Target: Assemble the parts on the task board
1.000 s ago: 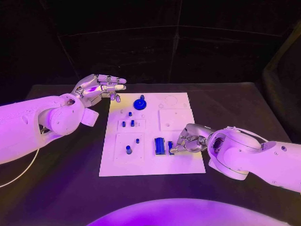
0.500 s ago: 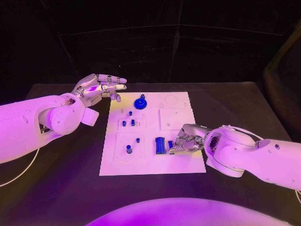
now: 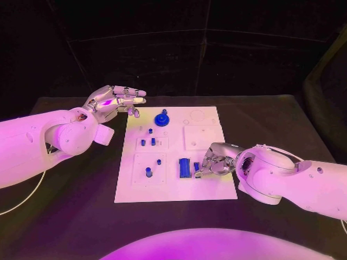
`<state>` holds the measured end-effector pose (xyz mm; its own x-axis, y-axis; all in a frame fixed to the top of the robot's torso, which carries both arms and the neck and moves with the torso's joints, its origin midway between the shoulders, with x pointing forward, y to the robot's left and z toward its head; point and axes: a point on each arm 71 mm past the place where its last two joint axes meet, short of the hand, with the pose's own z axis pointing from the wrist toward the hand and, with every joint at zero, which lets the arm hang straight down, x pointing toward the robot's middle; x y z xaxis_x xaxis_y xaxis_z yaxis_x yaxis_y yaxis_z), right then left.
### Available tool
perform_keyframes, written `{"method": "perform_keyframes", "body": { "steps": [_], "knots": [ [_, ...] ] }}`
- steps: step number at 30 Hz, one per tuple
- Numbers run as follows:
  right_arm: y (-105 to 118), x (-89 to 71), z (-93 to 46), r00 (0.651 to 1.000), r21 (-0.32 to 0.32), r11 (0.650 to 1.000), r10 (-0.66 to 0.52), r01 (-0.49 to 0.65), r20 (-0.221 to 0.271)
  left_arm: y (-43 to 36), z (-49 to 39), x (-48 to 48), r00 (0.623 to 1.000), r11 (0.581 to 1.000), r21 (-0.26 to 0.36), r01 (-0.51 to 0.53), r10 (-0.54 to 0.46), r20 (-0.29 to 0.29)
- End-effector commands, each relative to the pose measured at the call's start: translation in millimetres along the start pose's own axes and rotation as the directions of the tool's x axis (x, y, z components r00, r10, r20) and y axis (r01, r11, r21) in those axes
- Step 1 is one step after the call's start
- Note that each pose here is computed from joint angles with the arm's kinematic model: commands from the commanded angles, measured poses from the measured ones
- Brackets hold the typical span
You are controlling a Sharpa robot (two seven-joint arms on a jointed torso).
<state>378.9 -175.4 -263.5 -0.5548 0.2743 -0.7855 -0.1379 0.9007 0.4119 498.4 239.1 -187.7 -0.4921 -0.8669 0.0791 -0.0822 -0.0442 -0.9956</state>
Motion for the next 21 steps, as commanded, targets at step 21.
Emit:
{"method": "perform_keyframes", "body": {
  "steps": [21],
  "knots": [
    [-56, -79.9, 39.4, 0.589, -0.356, 0.567, 0.806, -0.743, 0.054, 10.3, 10.8, -0.3, 0.999, 0.999, 0.027, 0.023, -0.024, 0.024]
  ]
}}
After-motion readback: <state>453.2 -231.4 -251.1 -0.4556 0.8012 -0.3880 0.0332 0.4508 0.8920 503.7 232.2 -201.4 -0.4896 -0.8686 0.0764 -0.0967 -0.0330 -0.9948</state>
